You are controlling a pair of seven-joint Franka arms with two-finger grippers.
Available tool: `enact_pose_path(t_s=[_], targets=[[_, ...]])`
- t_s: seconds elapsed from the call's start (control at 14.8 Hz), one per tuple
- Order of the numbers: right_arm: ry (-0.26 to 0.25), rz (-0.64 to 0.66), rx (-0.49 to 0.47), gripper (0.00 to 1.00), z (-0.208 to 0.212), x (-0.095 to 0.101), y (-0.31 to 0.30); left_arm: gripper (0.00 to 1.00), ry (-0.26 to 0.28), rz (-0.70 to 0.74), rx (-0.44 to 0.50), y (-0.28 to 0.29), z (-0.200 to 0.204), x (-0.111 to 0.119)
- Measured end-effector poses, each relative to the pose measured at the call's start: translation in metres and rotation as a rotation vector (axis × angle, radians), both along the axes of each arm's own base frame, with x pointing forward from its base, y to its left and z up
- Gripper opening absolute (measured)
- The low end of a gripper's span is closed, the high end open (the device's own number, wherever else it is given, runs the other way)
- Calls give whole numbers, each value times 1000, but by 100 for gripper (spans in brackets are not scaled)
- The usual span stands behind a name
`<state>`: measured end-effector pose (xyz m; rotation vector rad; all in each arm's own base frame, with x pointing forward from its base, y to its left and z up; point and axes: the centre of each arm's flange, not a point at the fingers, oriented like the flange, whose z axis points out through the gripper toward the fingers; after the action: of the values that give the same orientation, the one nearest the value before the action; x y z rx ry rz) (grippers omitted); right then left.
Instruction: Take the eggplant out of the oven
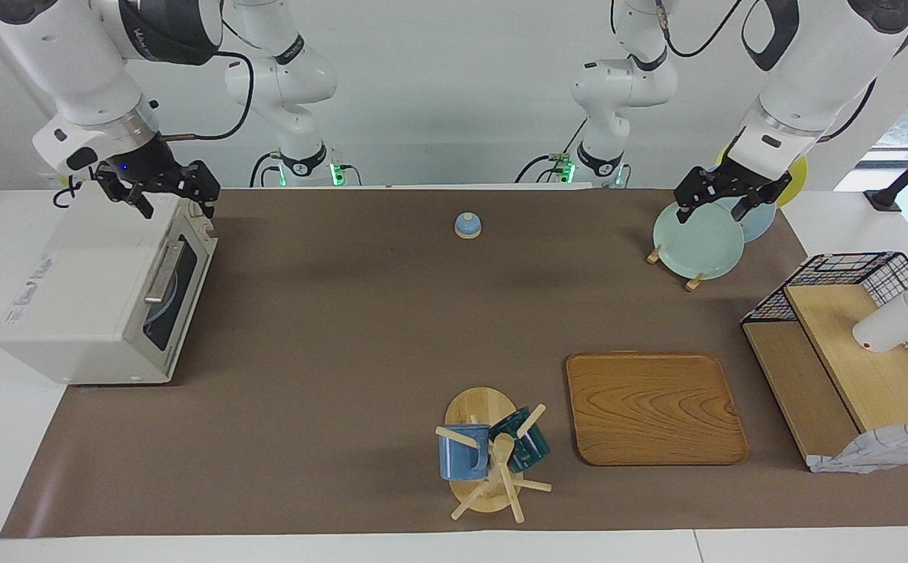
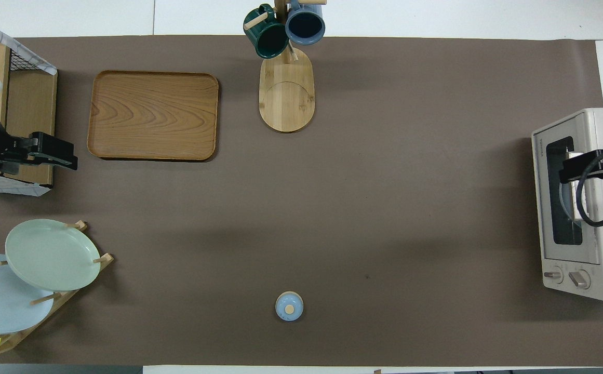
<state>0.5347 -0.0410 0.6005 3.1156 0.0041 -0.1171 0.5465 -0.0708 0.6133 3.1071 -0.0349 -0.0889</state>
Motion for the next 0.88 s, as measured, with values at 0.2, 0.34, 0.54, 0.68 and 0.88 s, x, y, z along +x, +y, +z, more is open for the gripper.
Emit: enact_pose_path(t_s=[0.2, 0.34, 0.54, 0.68, 0.88], targets=[[-1, 0, 0, 100, 0, 0, 0, 100, 0, 0, 0, 0, 0, 0], [-1, -1, 0, 100, 0, 0, 0, 100, 0, 0, 0, 0, 0, 0], [0, -9, 0, 100, 0, 0, -5, 100, 0, 0, 0, 0, 0, 0], [-21, -11, -1, 93, -2, 2, -7, 100, 0, 0, 0, 0, 0, 0], [-25, -10, -1, 60, -15, 4, -7, 100, 0, 0, 0, 0, 0, 0]])
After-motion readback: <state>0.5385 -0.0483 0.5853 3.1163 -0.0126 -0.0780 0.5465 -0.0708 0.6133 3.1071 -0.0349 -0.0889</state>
